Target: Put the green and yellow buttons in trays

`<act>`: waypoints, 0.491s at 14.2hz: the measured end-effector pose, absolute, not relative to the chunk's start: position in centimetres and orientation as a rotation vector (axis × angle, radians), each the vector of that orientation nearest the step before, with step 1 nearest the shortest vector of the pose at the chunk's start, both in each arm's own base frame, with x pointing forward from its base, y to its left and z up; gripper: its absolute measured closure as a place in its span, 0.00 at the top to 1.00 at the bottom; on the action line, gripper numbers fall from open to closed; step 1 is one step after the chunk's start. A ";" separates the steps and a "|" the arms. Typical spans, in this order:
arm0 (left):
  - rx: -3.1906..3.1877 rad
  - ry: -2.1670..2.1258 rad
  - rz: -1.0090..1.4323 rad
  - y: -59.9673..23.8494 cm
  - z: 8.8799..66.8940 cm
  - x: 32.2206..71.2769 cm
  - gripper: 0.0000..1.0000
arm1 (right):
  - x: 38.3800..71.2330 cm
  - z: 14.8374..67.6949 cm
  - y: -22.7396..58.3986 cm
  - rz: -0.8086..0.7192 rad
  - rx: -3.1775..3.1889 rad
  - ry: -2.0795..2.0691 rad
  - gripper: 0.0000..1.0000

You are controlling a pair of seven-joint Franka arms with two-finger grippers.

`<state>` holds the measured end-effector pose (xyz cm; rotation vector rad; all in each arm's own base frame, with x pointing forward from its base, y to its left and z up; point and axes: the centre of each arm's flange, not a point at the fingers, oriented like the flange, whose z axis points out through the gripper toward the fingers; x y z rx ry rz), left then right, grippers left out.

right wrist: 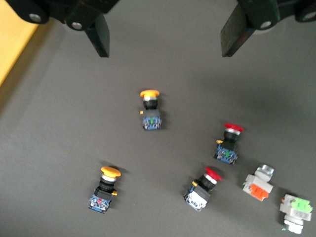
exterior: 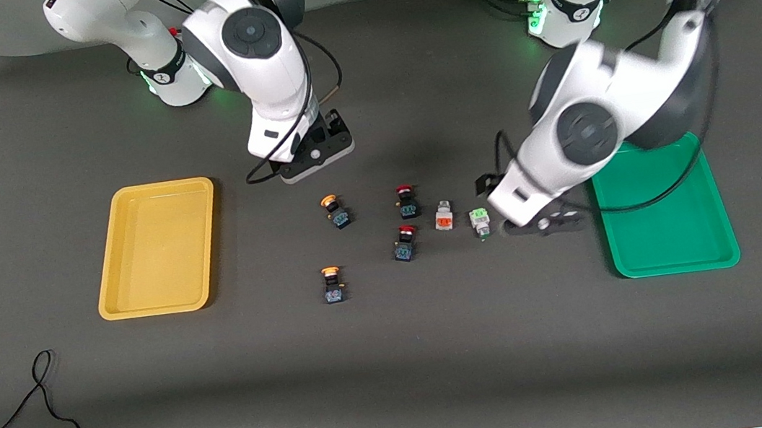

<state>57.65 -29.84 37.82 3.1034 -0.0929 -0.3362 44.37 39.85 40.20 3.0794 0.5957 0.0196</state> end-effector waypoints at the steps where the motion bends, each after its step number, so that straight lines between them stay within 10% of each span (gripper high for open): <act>1: 3.101 -0.095 -0.336 -30.2 35.5 57.7 0.99 | 44.0 37.9 39.3 0.063 3.081 0.609 1.00; 7: 3.088 -0.090 -0.303 -29.9 25.5 55.0 0.99 | 43.5 24.8 38.9 0.174 3.024 0.725 1.00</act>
